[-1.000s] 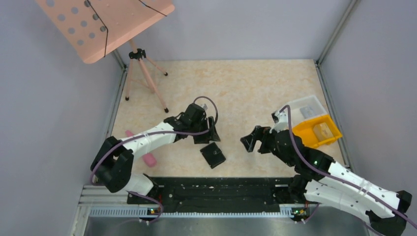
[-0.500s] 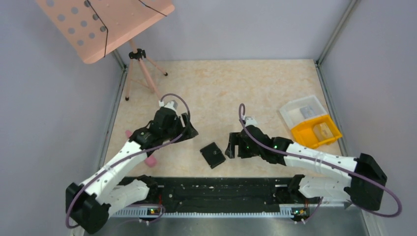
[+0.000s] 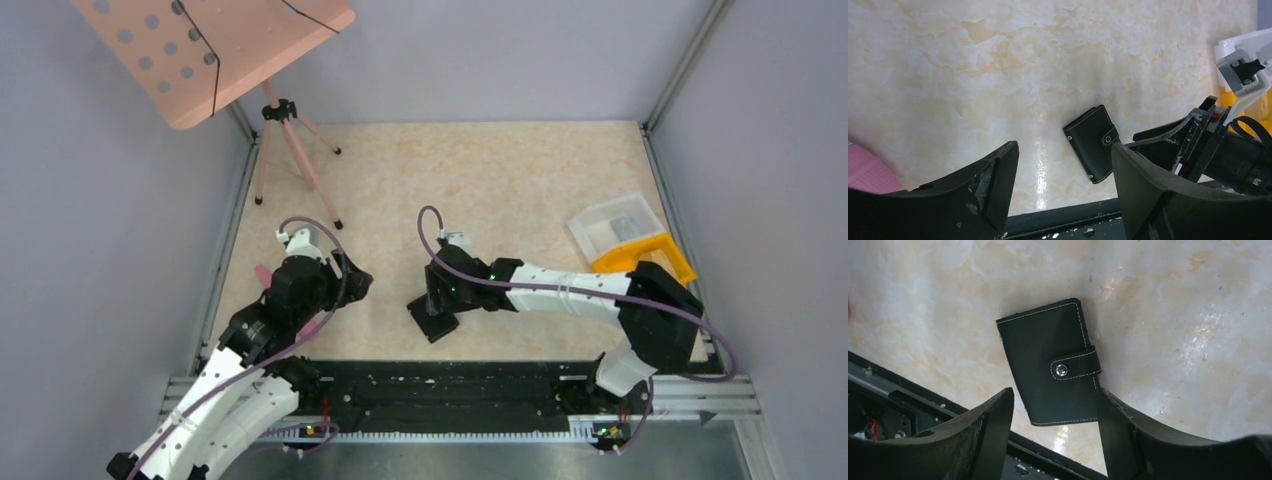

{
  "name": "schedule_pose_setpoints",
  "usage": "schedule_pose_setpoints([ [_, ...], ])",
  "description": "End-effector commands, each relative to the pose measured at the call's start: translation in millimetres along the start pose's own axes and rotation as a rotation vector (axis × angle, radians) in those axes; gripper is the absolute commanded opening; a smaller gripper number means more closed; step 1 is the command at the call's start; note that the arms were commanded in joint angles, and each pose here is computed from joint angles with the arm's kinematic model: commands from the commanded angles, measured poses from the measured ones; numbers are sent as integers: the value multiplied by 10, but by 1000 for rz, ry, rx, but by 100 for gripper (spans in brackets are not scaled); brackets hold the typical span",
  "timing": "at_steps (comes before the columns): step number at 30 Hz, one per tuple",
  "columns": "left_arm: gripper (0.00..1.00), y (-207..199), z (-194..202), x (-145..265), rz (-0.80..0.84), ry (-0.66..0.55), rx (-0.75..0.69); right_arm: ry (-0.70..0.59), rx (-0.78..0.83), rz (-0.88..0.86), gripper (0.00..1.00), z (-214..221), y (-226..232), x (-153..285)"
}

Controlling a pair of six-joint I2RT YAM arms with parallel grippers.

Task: Take the credit cards out of the card holder
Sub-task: Open the card holder at the center of the board.

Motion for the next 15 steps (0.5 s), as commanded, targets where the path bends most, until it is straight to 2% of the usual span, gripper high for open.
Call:
schedule_pose_setpoints([
  [1, 74, 82, -25, 49, -44, -43, 7, 7, 19, 58, 60, -44, 59, -122],
  [6, 74, 113, 29, 54, -35, -37, 36, 39, 78, 100, 52, -9, 97, -264],
  [11, 74, 136, 118, 12, -23, -15, 90, 53, 191, 283, 51, 79, -14, -393],
  [15, 73, 125, 257, -85, 43, 33, 131, 83, 223, 336, 48, 175, -65, -475],
])
Point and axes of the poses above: each gripper's point midway between its finger pads, its own x axis back along the fingers, its own y axis along the line the jaws close on, z = x × y, the point moved 7 cm from there along x, back along the fingers, and after that the axes turned 5 degrees about x, right-handed, at the moved point
